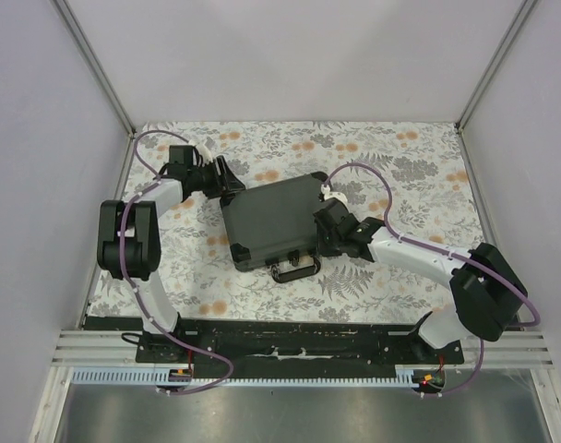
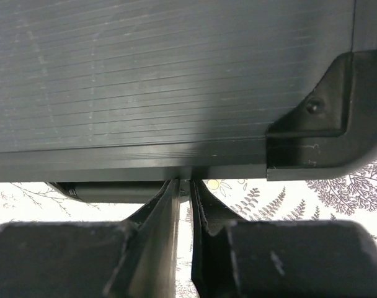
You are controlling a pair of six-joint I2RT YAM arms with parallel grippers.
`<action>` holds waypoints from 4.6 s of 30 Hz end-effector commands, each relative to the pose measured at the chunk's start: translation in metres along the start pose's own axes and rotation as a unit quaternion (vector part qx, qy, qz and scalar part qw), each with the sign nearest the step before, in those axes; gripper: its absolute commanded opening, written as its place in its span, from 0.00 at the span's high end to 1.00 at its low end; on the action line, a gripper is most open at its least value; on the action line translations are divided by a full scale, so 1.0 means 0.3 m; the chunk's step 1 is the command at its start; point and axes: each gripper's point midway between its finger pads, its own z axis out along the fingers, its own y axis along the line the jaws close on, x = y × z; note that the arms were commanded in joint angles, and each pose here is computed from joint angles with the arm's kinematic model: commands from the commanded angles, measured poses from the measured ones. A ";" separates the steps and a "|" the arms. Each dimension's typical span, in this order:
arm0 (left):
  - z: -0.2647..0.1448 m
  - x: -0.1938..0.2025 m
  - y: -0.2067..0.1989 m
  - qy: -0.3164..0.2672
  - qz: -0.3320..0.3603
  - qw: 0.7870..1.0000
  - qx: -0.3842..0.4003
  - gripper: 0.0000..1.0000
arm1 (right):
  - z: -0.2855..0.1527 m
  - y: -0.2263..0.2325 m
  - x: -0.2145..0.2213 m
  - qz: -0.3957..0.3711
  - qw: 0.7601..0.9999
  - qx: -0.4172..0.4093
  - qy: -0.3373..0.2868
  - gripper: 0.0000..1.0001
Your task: Pack up texas hold em set
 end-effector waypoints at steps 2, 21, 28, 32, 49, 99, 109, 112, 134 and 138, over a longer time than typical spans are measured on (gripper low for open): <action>-0.058 0.165 -0.062 0.049 -0.040 0.998 0.013 0.36 | 0.039 -0.053 -0.048 0.027 0.999 0.022 -0.015 0.81; -0.211 0.208 -0.052 -0.006 -0.056 0.996 -0.066 0.37 | 0.186 0.006 -0.254 0.041 0.999 -0.028 -0.022 0.72; -0.250 0.053 -0.057 -0.037 -0.017 0.992 -0.116 0.35 | 0.022 -0.078 -0.197 0.081 0.996 0.014 -0.022 0.69; -0.247 -0.029 -0.092 -0.049 0.001 0.993 -0.105 0.33 | 0.002 -0.078 -0.127 0.100 0.995 -0.001 -0.004 0.74; -0.100 -0.032 -0.059 0.005 0.002 0.998 -0.060 0.30 | 0.126 0.009 -0.112 0.121 0.992 -0.042 0.019 0.96; 0.049 0.253 0.094 0.162 -0.077 0.979 -0.098 0.72 | 0.370 -0.038 -0.017 0.146 0.988 0.020 0.032 1.00; 0.059 0.310 0.024 0.188 -0.094 0.976 -0.053 0.76 | 0.419 -0.026 -0.015 0.184 0.983 -0.006 -0.003 1.00; 0.050 0.288 0.039 0.180 -0.086 0.977 -0.075 0.76 | 0.412 -0.025 -0.024 0.186 0.983 -0.008 -0.008 1.00; -0.376 -0.253 -0.074 -0.058 0.042 0.971 -0.229 0.15 | -0.242 -0.187 -0.190 0.107 0.991 0.064 -0.050 0.29; -0.541 -0.180 -0.155 -0.080 0.028 0.968 -0.237 0.14 | -0.416 -0.273 -0.194 0.087 0.988 0.097 -0.077 0.07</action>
